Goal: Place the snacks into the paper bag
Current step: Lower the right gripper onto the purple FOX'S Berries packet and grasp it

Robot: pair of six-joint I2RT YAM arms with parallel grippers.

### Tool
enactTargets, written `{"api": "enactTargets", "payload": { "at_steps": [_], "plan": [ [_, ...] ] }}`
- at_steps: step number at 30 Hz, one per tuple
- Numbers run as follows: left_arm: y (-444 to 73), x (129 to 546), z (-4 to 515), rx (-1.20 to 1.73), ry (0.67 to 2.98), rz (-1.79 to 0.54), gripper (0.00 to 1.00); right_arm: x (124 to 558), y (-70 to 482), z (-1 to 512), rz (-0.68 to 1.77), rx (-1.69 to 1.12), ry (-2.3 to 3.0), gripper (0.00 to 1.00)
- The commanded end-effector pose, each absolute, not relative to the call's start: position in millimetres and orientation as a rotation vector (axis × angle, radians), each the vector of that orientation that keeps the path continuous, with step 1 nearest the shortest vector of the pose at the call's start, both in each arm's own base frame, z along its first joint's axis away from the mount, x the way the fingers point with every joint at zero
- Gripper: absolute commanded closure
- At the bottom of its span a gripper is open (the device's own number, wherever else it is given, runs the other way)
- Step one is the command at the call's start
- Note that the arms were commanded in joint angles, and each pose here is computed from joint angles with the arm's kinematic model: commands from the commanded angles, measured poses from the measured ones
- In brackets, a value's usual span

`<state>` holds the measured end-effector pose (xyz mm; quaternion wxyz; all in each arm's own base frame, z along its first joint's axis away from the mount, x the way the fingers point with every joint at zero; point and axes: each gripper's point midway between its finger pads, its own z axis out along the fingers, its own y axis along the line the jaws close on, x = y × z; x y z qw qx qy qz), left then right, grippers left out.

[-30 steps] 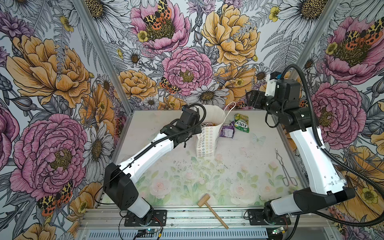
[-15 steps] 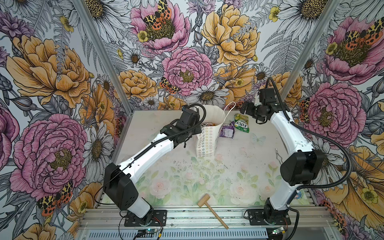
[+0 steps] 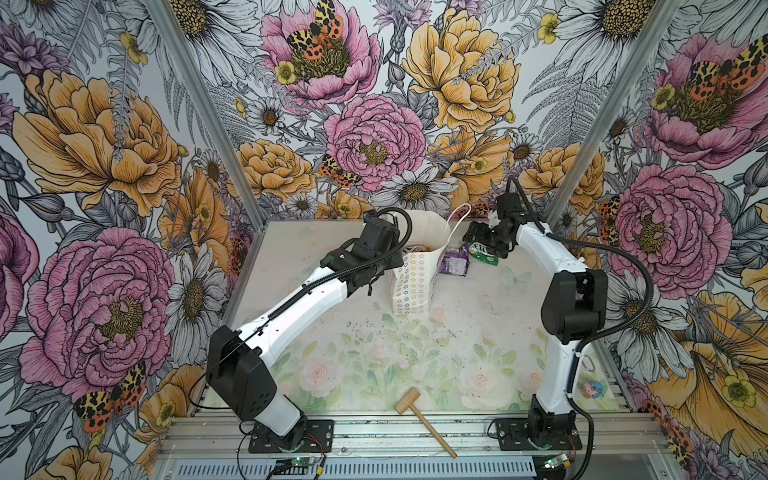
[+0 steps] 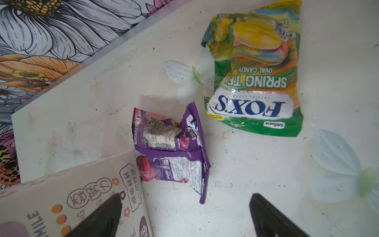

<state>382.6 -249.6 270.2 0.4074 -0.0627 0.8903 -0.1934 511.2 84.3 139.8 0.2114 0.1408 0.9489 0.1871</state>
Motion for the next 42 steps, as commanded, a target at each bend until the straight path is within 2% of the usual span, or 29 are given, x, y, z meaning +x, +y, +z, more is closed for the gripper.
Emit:
{"api": "enactTargets", "payload": {
  "at_steps": [1, 17, 27, 42],
  "plan": [
    [-252, 381, 283, -0.165, 2.207, -0.54, 1.0, 519, 101, 128, 0.594, 0.385, 2.634, 0.0],
    [-251, 380, 283, -0.168, 2.205, -0.54, 1.0, 528, 124, 74, 0.604, 0.371, 2.707, 0.01],
    [-250, 380, 283, -0.173, 2.204, -0.539, 1.0, 526, 131, 60, 0.603, 0.357, 2.737, 0.05],
    [-251, 380, 284, -0.169, 2.203, -0.542, 1.0, 524, 138, 61, 0.638, 0.33, 2.738, 0.28]
  ]
}}
